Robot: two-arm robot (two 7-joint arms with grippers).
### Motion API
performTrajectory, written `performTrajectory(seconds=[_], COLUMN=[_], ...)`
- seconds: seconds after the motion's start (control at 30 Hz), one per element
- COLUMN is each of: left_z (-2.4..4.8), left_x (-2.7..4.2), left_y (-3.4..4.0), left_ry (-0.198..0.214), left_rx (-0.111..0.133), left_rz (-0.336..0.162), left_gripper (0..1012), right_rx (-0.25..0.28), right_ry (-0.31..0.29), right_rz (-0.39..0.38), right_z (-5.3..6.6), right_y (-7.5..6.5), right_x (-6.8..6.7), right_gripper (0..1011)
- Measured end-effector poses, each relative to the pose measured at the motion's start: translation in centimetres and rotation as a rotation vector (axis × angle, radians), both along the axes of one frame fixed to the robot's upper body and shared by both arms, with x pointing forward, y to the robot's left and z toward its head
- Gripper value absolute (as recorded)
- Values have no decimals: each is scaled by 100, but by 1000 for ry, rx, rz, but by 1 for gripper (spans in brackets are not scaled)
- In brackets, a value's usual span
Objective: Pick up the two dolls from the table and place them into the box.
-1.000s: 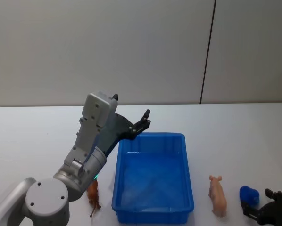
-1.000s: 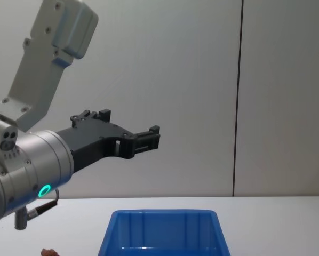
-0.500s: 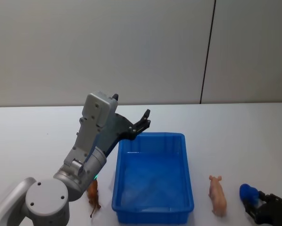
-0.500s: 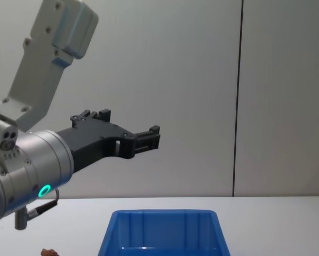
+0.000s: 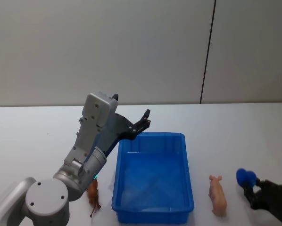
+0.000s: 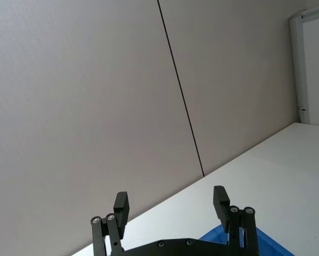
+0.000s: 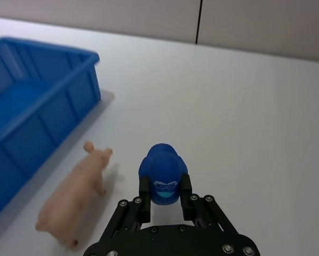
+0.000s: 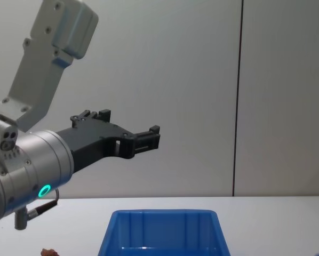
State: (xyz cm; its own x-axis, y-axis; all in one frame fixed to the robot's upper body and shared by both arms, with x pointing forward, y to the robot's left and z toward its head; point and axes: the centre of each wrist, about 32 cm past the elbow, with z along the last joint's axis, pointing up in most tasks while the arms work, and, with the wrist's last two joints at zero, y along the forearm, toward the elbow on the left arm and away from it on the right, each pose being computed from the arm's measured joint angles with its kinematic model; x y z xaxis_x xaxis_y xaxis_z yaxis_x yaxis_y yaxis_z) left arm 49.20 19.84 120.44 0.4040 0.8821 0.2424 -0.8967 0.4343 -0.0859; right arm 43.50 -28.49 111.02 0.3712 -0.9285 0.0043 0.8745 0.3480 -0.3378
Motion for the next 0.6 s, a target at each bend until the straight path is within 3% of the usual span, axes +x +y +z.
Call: performTrajectory(seconds=[0.33,0.6], left_z=[0,0], left_x=[0,0], left_y=[0,0], left_ry=[0,0], left_rx=[0,0], left_rz=[0,0], left_gripper=[1001,1001], right_rx=[39,59], right_ry=[-132,-194], right_rz=[68,160], right_z=[231,403], right_y=[128,281], right_x=[98,187], right_gripper=[256,202])
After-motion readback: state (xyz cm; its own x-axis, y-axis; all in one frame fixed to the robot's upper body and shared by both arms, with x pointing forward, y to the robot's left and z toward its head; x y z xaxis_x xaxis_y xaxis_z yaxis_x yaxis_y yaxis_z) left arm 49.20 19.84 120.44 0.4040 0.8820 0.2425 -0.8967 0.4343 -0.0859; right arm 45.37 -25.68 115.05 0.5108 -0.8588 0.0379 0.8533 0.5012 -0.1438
